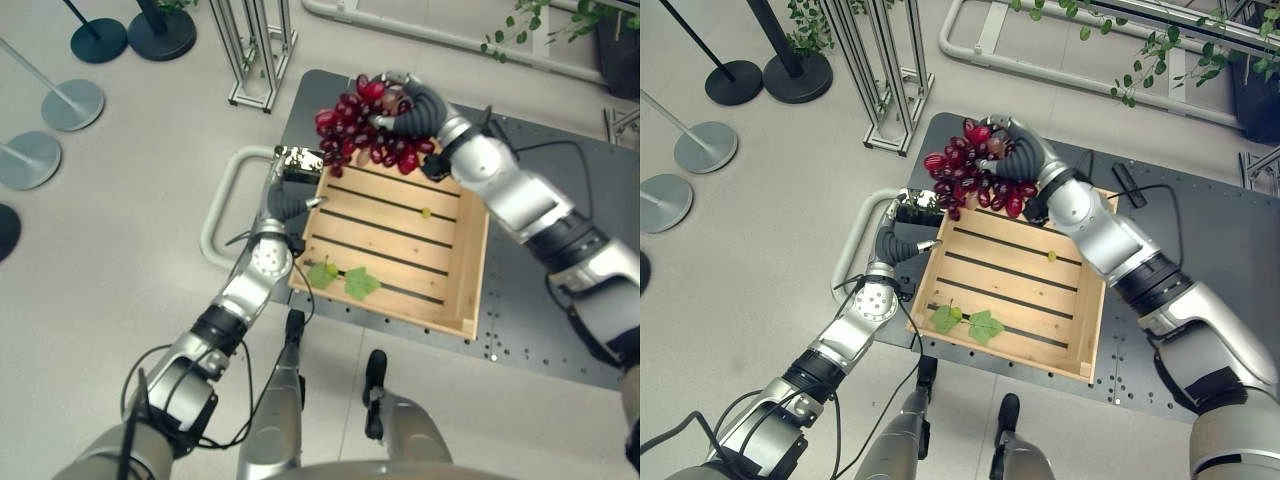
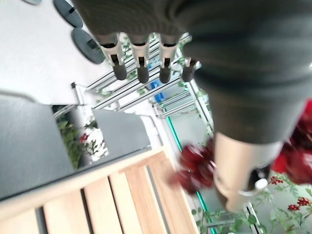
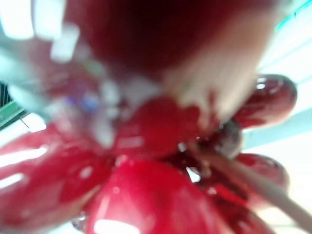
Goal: Pick up the fruits from the basket on one side to the basket on the other side
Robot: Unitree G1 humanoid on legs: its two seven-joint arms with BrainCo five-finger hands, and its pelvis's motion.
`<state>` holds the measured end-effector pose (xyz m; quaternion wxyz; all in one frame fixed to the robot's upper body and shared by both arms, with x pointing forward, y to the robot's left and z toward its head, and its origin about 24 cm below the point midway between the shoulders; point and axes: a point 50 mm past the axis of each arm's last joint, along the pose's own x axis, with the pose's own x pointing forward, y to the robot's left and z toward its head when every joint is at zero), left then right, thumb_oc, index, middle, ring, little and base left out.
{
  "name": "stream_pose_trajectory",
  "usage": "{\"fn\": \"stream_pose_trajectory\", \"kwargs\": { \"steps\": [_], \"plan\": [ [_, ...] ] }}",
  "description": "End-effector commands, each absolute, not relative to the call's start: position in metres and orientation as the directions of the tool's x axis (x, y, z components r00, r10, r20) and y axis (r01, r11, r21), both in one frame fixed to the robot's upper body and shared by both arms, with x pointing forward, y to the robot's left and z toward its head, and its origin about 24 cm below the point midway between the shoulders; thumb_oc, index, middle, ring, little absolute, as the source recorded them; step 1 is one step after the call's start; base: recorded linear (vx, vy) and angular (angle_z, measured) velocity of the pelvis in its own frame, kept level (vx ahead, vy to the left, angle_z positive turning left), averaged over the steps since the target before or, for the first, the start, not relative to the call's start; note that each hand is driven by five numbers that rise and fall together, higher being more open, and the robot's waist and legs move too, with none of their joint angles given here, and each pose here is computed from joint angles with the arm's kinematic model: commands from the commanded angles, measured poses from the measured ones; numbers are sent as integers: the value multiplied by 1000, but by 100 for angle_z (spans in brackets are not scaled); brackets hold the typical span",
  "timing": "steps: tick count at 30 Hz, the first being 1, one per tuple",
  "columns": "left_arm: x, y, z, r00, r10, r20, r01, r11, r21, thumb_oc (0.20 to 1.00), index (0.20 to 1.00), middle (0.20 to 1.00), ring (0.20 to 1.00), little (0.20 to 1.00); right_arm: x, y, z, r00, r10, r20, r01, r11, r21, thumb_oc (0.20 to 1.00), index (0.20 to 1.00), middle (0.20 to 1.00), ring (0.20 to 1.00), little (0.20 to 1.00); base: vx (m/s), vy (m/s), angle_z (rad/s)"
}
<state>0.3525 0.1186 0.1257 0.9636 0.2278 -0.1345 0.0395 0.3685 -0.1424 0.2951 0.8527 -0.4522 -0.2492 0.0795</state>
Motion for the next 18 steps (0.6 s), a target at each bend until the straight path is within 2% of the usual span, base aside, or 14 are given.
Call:
{"fn": "stream_pose_trajectory", "kwargs": {
  "steps": [1,7,18],
  "plan": [
    [345,121,116,962,-28,270,-82,918,388,1000,1000,1000,1000,1000,364,-122,331,799,447,401,147,502,-852,200,200,200,200,200,0,0,0],
    [341,129,111,967,-59,247,-50,910,411,1000,1000,1000,1000,1000,373,-133,352,851,400,340,205,343,-917,200,200,200,200,200,0,0,0],
    [337,125,101,972,-147,183,56,902,429,1000,1000,1000,1000,1000,386,-127,345,904,373,211,158,167,-973,200,200,200,200,200,0,0,0]
  ]
}}
